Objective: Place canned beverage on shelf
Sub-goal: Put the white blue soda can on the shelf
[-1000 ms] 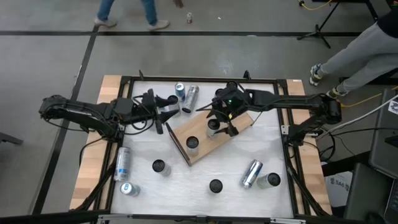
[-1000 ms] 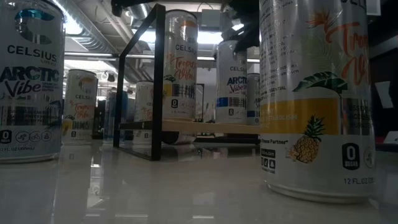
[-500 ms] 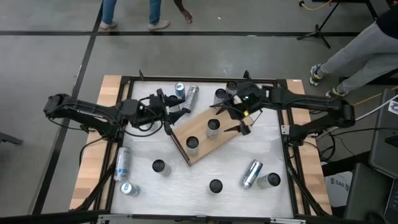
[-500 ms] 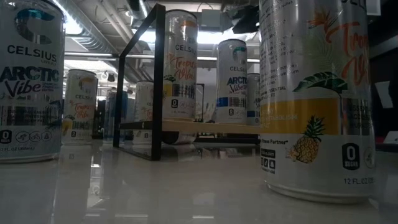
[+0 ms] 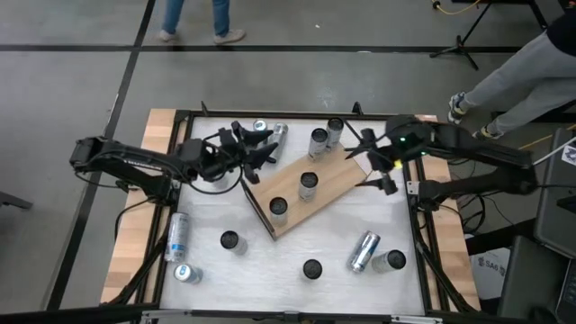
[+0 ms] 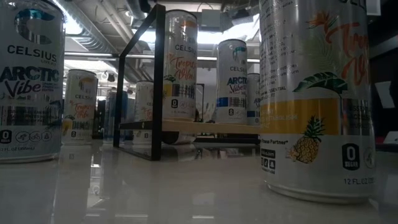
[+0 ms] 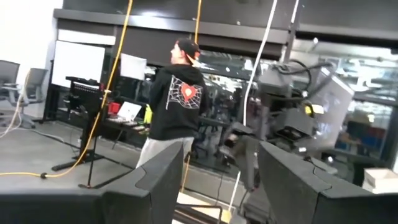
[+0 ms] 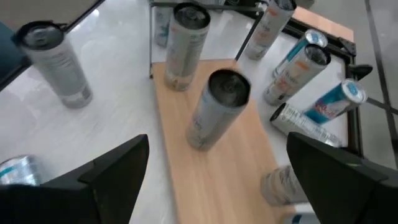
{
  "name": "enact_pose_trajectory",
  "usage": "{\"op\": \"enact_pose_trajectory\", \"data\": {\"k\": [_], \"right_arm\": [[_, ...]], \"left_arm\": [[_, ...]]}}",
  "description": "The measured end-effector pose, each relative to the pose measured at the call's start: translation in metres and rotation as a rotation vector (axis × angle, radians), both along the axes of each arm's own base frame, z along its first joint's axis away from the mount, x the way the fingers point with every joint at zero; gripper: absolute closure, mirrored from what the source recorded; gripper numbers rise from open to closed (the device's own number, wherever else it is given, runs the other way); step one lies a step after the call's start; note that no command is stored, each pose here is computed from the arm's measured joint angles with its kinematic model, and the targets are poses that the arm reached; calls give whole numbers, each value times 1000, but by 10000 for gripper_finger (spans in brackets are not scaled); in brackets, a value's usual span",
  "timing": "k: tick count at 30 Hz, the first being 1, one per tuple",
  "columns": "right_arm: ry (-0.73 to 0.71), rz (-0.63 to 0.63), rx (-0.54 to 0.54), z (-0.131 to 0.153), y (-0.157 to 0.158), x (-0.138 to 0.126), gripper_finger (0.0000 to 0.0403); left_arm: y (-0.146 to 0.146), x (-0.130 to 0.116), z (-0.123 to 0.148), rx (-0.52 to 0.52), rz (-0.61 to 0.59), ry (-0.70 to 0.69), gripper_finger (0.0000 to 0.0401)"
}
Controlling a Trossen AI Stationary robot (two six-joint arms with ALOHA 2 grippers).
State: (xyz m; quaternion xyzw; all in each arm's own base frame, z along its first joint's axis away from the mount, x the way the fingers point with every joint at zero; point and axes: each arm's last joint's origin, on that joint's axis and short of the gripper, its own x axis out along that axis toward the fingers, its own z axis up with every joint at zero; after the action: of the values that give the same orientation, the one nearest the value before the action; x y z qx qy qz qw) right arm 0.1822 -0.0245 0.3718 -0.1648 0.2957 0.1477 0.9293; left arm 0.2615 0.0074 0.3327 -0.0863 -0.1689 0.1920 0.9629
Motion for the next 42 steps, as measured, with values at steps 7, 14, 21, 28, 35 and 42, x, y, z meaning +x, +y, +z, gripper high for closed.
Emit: {"op": "enact_pose_trajectory", "data": {"k": [7, 14, 21, 28, 35, 42], "right_arm": [[11, 0, 2, 5, 5, -27, 33], [-3, 3, -2, -4, 7, -40, 33], [-103, -12, -2, -25, 10, -51, 33], [-167, -41, 34, -47, 10, -53, 33], [-152, -51, 51, -64, 9, -49, 33], [-128, -51, 55, -72, 9, -49, 33]], "left_arm": [[8, 6, -6, -5, 26, 13, 202], [14, 14, -10, 3, 3, -22, 191], [18, 27, -7, 9, -8, -34, 131], [19, 59, 10, -14, -16, -69, 85], [20, 94, 27, 41, -45, 39, 78], [17, 116, 35, 25, -69, 317, 78]]}}
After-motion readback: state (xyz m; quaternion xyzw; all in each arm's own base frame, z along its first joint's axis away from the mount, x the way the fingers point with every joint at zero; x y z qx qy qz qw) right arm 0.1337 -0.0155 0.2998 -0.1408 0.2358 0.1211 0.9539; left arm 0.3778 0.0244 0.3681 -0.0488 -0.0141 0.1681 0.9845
